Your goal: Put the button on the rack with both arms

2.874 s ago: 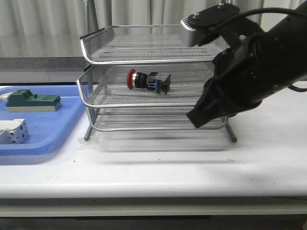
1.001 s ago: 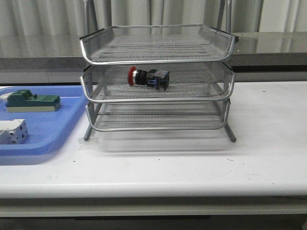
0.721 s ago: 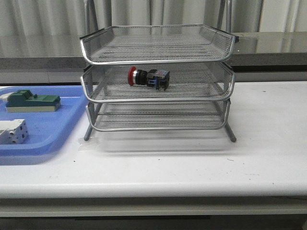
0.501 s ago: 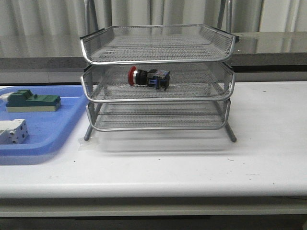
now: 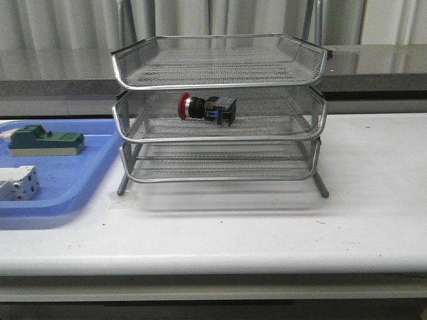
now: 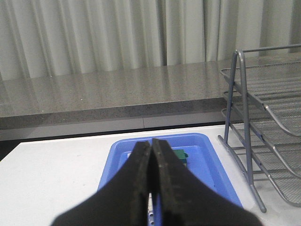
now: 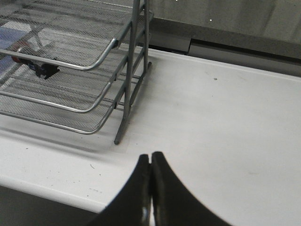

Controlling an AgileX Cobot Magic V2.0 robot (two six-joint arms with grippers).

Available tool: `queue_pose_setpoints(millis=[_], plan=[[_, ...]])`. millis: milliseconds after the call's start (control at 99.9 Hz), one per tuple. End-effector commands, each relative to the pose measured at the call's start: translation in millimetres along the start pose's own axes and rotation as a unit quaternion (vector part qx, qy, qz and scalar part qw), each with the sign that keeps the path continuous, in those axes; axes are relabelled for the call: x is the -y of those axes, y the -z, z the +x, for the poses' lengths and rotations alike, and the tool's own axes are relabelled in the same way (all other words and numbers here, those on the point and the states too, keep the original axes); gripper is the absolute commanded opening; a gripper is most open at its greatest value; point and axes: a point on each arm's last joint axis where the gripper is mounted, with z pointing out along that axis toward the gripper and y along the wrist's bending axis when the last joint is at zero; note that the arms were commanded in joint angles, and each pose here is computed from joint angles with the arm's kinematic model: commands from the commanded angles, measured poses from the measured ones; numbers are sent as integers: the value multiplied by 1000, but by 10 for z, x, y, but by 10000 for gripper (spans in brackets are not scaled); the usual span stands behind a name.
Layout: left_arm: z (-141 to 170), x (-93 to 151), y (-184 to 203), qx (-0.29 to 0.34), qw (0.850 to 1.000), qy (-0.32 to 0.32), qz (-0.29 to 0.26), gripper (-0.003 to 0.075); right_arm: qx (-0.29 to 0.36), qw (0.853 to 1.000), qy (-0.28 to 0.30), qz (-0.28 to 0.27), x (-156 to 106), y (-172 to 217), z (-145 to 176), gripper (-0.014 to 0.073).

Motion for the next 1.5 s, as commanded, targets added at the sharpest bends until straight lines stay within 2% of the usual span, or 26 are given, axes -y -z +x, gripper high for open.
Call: queue_pose_setpoints(millis=[0, 190, 390, 831, 1081, 1492], plan=[[-137, -31, 7, 41, 999, 11, -16, -20, 49, 999, -8, 17, 35, 31, -144, -61], [-137, -31, 7, 41, 999, 11, -16, -20, 87, 995, -26, 50, 83, 49, -80, -61], [-137, -31, 7, 41, 999, 11, -16, -20, 122, 988, -69, 71, 89, 77, 229, -61], [-137, -31, 7, 41, 999, 11, -16, -20, 188, 977, -60, 74, 10, 173, 837, -61], [-137, -31, 7, 41, 999, 11, -16, -20, 191, 977, -59, 73, 4, 87, 977, -61], [-137, -31, 7, 41, 999, 11, -16, -20, 192, 977, -59, 73, 4, 87, 975, -61]])
